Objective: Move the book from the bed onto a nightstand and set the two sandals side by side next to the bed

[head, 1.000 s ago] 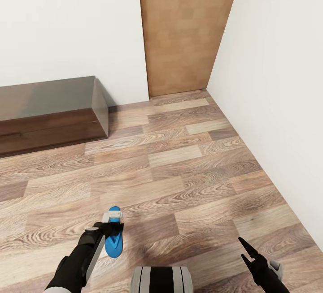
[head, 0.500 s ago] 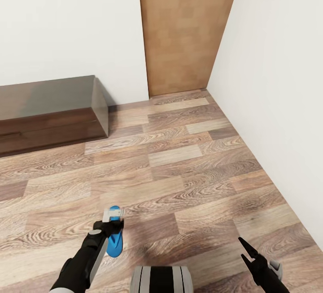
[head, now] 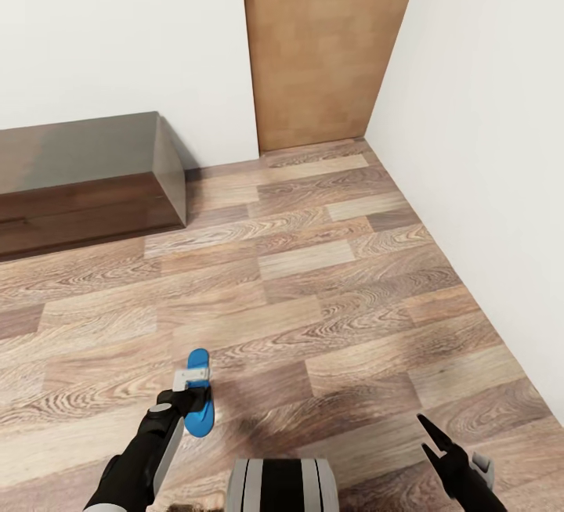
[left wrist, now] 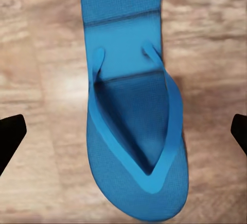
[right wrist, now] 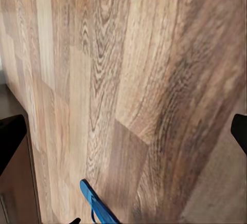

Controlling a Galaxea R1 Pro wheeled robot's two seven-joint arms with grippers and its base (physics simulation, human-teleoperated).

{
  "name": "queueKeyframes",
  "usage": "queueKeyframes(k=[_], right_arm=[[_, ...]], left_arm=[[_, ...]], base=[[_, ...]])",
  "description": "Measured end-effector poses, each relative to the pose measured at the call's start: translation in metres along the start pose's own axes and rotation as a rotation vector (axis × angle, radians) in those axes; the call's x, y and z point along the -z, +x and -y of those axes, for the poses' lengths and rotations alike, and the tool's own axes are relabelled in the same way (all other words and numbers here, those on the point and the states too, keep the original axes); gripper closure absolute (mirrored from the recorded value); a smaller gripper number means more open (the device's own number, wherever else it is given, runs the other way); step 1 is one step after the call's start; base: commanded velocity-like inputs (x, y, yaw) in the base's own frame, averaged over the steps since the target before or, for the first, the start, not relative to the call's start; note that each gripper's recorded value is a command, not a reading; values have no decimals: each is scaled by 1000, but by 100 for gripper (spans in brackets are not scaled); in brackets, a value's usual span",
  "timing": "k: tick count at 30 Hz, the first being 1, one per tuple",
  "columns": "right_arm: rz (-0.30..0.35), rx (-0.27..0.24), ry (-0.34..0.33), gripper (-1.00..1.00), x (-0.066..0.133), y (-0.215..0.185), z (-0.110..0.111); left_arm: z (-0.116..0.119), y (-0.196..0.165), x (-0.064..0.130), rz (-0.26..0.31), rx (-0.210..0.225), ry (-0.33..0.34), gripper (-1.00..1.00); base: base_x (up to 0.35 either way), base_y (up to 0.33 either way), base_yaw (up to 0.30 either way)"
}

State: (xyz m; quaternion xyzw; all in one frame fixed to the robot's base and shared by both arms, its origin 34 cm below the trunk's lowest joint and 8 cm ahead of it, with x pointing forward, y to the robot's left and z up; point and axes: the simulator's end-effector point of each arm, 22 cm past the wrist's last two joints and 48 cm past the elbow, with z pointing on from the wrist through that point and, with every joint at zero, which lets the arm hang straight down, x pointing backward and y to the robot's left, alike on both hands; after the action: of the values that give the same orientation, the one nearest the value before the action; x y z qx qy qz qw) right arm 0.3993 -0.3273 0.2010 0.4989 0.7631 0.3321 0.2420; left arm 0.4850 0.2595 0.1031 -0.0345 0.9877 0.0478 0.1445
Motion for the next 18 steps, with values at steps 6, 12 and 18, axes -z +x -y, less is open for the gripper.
queueKeyframes(k=[6, 12, 18], right_arm=[[-3, -6, 17, -100, 0, 0, 9], [-68, -94, -12, -100, 2, -1, 2], [-127, -123, -151, -100, -8, -4, -59]], left_arm=[[0, 12, -7, -24, -3, -1, -100], [2, 25, -14, -49, -6, 0, -100], [4, 37, -20, -74, -8, 2, -100]], base=[[0, 0, 0], [0, 0, 0], [0, 0, 0]])
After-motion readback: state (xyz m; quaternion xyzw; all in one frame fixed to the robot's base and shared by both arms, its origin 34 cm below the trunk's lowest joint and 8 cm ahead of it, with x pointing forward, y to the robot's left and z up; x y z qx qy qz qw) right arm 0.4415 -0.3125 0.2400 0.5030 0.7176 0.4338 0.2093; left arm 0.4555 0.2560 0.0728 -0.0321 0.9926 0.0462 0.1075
